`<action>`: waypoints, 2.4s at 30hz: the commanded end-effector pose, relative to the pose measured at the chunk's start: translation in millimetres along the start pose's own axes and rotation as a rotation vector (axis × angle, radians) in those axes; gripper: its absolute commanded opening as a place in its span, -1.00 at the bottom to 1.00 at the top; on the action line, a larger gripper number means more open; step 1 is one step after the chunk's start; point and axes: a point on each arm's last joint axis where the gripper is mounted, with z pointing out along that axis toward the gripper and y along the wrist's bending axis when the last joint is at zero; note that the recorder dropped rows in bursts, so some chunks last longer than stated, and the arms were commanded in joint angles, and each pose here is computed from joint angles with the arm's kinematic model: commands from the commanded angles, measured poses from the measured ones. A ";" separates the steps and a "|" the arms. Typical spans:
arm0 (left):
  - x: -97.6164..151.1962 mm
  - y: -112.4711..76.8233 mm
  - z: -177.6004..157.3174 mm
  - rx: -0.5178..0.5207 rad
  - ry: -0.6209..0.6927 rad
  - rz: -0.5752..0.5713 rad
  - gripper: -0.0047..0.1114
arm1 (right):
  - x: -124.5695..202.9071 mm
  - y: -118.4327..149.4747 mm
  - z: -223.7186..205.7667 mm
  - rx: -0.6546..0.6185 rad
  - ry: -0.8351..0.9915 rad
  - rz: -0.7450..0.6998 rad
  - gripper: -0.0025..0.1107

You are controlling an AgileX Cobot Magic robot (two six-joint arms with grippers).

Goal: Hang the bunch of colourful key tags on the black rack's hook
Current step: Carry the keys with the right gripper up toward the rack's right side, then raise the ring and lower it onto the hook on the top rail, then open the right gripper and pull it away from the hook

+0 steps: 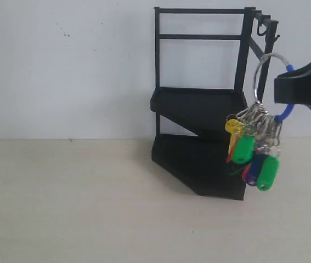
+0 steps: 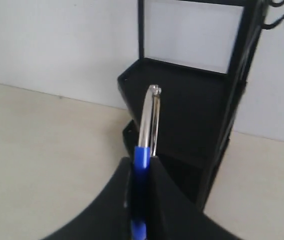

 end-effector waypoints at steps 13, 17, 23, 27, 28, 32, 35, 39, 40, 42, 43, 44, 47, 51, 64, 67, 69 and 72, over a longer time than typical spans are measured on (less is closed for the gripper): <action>-1.7 0.2 0.0 -0.003 -0.010 -0.002 -0.84 | -24.0 -90.7 48.1 0.344 0.015 -0.038 -0.96; -1.7 0.2 0.0 -0.003 -0.010 -0.002 -0.84 | -51.6 -108.1 103.9 0.342 0.024 -0.114 -0.96; -1.7 0.2 0.0 -0.003 -0.010 -0.002 -0.84 | -72.7 -123.6 150.2 0.356 0.065 -0.148 -0.96; -1.7 0.2 0.0 -0.003 -0.010 -0.002 -0.84 | -82.1 -114.1 150.5 0.337 0.076 -0.245 -0.96; -1.7 0.2 0.0 -0.003 -0.010 -0.002 -0.84 | -82.3 -106.8 152.0 0.317 0.096 -0.313 -0.96; -1.7 0.2 0.0 -0.003 -0.010 -0.002 -0.84 | -80.7 -91.1 155.8 0.276 0.113 -0.353 -0.96; -1.7 0.2 0.0 -0.003 -0.010 -0.002 -0.84 | -80.1 -90.3 156.0 0.273 0.118 -0.349 -0.96; -1.7 0.2 0.0 -0.003 -0.010 -0.002 -0.84 | -77.5 -88.6 156.1 0.264 0.144 -0.330 -0.96; -1.7 0.2 0.0 -0.003 -0.010 -0.002 -0.84 | -77.1 -87.9 156.2 0.262 0.148 -0.330 -0.96; -1.7 0.2 0.0 -0.003 -0.010 -0.002 -0.84 | -76.2 -88.0 156.1 0.263 0.158 -0.329 -0.96; -1.7 0.2 0.0 -0.003 -0.010 -0.002 -0.84 | -76.0 -88.1 156.0 0.263 0.161 -0.329 -0.96; -1.7 0.2 0.0 -0.003 -0.010 -0.002 -0.84 | -75.8 -88.1 156.0 0.263 0.163 -0.328 -0.96; -1.7 0.2 0.0 -0.003 -0.010 -0.002 -0.84 | -74.7 -88.3 155.8 0.263 0.175 -0.327 -0.96; -1.7 0.2 0.0 -0.003 -0.010 -0.002 -0.84 | -73.9 -88.4 155.7 0.263 0.184 -0.325 -0.86; -1.7 0.2 0.0 -0.003 -0.010 -0.002 -0.84 | -85.4 -84.0 120.9 0.286 0.232 -0.292 -0.64; -1.7 0.2 0.0 -0.003 -0.010 -0.002 -0.84 | -95.7 -81.0 99.1 0.304 0.216 -0.302 -0.85; -1.7 0.2 0.0 -0.003 -0.010 -0.002 -0.84 | -100.6 -78.5 83.1 0.312 0.219 -0.297 -0.96; -1.7 0.2 0.0 -0.003 -0.010 -0.002 -0.84 | -102.5 -75.9 62.9 0.323 0.258 -0.279 -0.96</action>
